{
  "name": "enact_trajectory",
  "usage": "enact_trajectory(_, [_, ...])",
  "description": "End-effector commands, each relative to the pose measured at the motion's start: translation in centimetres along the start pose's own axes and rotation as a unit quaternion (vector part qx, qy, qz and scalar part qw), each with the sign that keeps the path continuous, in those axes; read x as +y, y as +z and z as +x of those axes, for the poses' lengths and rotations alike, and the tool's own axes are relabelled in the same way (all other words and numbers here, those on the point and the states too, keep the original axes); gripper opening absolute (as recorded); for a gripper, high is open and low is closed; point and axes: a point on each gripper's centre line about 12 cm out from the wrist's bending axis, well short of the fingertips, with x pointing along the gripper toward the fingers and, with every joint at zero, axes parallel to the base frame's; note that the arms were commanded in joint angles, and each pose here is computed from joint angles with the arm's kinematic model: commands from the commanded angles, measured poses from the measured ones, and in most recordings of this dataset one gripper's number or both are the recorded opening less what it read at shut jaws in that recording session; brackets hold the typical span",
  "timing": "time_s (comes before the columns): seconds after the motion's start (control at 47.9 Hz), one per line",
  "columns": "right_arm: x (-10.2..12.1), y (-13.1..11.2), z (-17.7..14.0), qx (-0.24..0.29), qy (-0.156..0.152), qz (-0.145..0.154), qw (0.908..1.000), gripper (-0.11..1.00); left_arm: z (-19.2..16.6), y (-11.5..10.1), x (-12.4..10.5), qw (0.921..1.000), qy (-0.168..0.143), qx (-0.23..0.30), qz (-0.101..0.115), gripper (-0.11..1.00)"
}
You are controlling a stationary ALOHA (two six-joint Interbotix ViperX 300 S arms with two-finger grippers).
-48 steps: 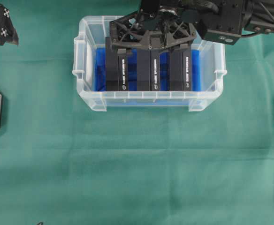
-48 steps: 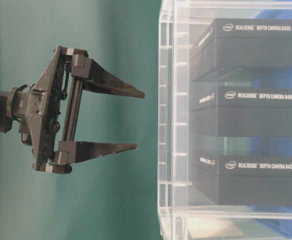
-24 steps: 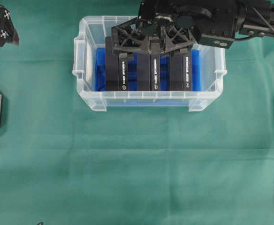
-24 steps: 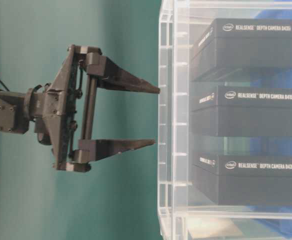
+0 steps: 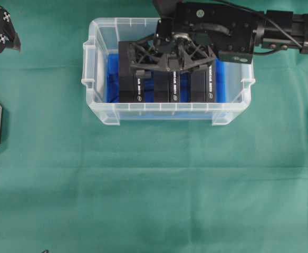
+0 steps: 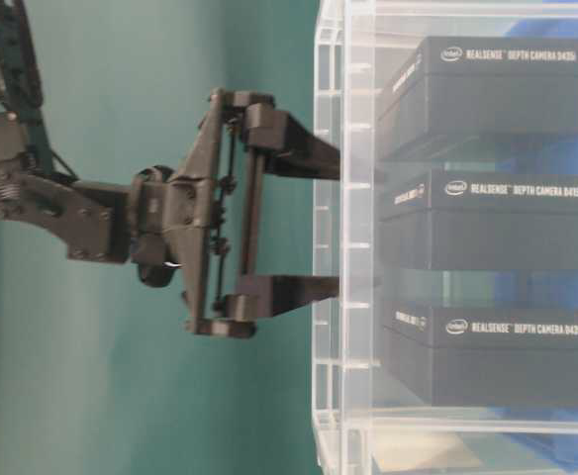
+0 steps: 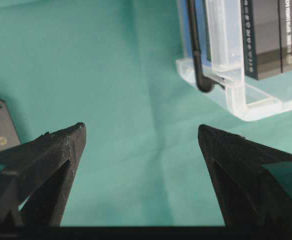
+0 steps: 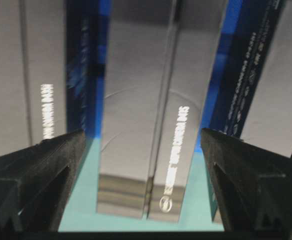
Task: Take out the box from the case.
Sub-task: 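Lower the open right gripper around the middle black box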
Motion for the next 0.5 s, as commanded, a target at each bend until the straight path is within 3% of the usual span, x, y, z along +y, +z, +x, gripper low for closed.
enact_trajectory(0.0, [0.0,0.5,-0.6,-0.004,0.019,0.003,0.9998,0.93,-0.8,0.3,-0.2,0.9999,-0.011,-0.009,0.000,0.94])
enact_trajectory(0.481, [-0.4,0.6,1.7,-0.003,0.020,0.006,0.9998,0.93,-0.8,0.1,-0.3,0.9999,-0.012,-0.008,0.003,0.94])
